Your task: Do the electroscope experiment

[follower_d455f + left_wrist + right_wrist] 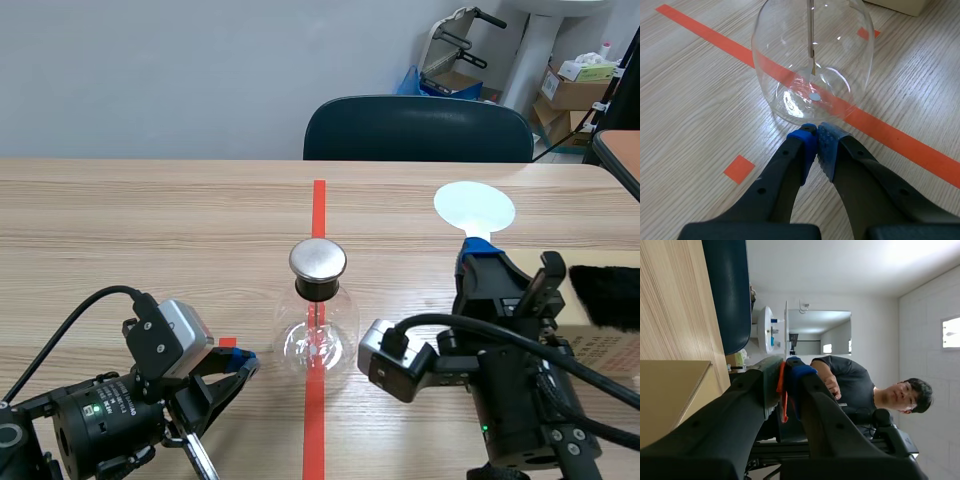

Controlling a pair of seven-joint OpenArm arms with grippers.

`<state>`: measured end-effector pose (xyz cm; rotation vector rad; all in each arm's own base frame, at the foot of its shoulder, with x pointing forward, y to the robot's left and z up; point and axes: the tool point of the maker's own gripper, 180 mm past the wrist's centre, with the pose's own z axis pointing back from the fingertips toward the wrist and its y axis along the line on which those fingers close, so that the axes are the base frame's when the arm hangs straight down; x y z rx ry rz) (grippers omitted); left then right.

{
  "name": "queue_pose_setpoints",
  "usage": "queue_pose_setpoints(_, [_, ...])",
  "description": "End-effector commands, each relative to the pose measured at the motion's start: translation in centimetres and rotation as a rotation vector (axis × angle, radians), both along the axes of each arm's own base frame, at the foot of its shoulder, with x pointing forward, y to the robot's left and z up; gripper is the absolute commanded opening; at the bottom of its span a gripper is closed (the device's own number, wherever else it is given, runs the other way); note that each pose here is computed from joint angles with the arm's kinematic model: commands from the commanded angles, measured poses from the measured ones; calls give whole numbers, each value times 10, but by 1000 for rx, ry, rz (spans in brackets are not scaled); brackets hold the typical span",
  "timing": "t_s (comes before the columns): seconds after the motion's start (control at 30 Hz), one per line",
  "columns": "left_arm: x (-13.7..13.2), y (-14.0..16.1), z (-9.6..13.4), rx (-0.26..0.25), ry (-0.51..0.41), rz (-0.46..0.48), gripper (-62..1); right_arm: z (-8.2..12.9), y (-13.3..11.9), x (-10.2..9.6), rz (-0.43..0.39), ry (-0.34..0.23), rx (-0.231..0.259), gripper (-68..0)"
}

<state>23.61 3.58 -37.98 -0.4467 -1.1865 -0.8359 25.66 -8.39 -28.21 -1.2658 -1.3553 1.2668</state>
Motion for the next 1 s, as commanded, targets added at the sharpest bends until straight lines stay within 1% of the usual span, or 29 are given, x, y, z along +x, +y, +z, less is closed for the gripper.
queue_pose_setpoints(0.0, [5,-3,10,-28,-29,6,-567,7,-3,4,-9,-27,2,-669])
queue_pose_setpoints(0.13, [5,-3,10,-28,-29,6,-567,7,-5,4,-23,-27,4,-669])
queue_pose_setpoints(0.97, [5,-3,10,-28,-29,6,-567,7,-4,4,-17,-26,3,-669])
